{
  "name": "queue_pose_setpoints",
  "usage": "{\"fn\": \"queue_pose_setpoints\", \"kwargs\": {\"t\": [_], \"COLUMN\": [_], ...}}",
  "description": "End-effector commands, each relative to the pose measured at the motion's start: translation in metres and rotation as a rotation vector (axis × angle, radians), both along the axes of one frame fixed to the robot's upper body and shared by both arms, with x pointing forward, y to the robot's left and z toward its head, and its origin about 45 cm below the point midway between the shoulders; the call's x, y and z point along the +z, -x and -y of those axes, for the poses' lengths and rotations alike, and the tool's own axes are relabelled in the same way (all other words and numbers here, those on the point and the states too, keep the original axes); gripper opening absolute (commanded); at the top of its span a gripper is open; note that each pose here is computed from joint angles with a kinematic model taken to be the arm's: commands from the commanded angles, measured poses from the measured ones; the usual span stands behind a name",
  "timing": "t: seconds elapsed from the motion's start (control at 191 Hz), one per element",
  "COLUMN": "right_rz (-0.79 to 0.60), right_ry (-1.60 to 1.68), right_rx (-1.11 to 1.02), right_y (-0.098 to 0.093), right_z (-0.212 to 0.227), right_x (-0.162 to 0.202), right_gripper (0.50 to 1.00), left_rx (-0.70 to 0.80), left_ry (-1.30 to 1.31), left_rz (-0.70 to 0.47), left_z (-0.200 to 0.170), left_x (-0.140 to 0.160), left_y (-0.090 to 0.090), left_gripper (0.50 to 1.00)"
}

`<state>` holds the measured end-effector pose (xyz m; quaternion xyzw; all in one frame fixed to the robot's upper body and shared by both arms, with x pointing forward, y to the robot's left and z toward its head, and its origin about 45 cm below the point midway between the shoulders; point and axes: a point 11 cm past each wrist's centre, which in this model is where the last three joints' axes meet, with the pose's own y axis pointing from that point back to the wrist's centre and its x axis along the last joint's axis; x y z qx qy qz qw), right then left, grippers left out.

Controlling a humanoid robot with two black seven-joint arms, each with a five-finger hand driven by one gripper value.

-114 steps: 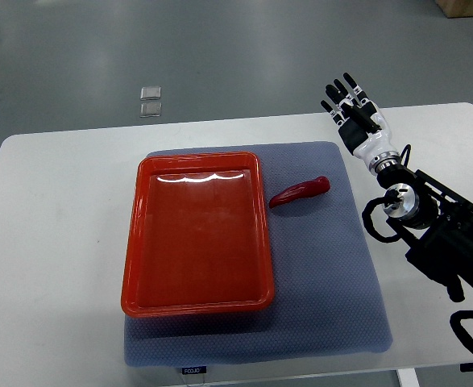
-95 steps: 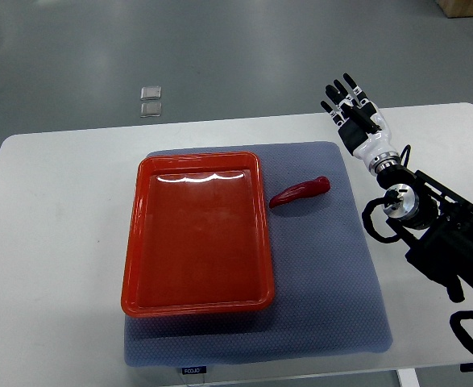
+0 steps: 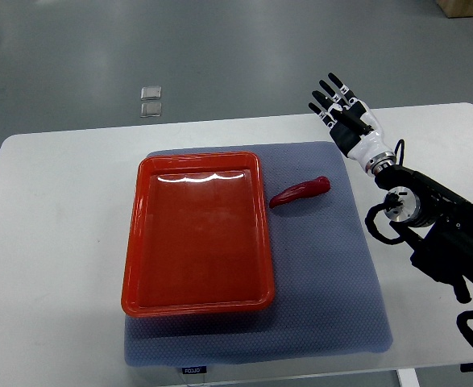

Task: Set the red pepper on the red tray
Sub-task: 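Lower the right hand from its raised pose toward the red pepper, then reach the open right hand over the red pepper beside the tray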

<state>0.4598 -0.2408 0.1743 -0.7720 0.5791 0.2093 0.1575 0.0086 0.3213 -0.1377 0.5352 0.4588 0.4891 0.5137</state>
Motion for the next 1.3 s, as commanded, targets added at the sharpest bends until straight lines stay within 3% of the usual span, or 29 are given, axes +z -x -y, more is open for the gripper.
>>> {"fn": "queue_pose_setpoints", "kwargs": {"t": [0.0,0.184,0.462,0.803,1.023,1.259,1.296], "right_rz": [0.054,0.177,0.269,0.269,0.263,0.257,0.253], "right_ry": [0.274,0.858,1.388,1.502,1.516,1.587,1.591], "right_rx": [0.178,0.557,0.972,0.879,0.875,0.867,0.866], "right_y": [0.001,0.006,0.025,0.013,0.016,0.018,0.018], "right_z": [-0.007,-0.006,-0.014,-0.013,-0.01,0.001,0.003], "right_x": [0.006,0.026,0.029,0.021,0.012,0.001,0.0], "right_gripper": [0.919,0.919,0.919,0.917,0.909,0.862,0.836], "left_rx": [0.0,-0.002,-0.003,-0.003,-0.003,-0.003,-0.003], "left_ry": [0.0,0.027,0.043,0.04,0.034,0.034,0.034], "left_rz": [0.0,0.0,0.0,0.0,0.0,0.0,0.0], "left_z": [0.0,0.01,0.015,0.014,0.012,0.012,0.012], "left_x": [0.0,0.0,-0.001,-0.001,-0.001,-0.001,-0.001], "left_y": [0.0,0.0,0.0,0.0,0.0,0.0,0.0], "left_gripper": [1.0,1.0,1.0,1.0,1.0,1.0,1.0]}}
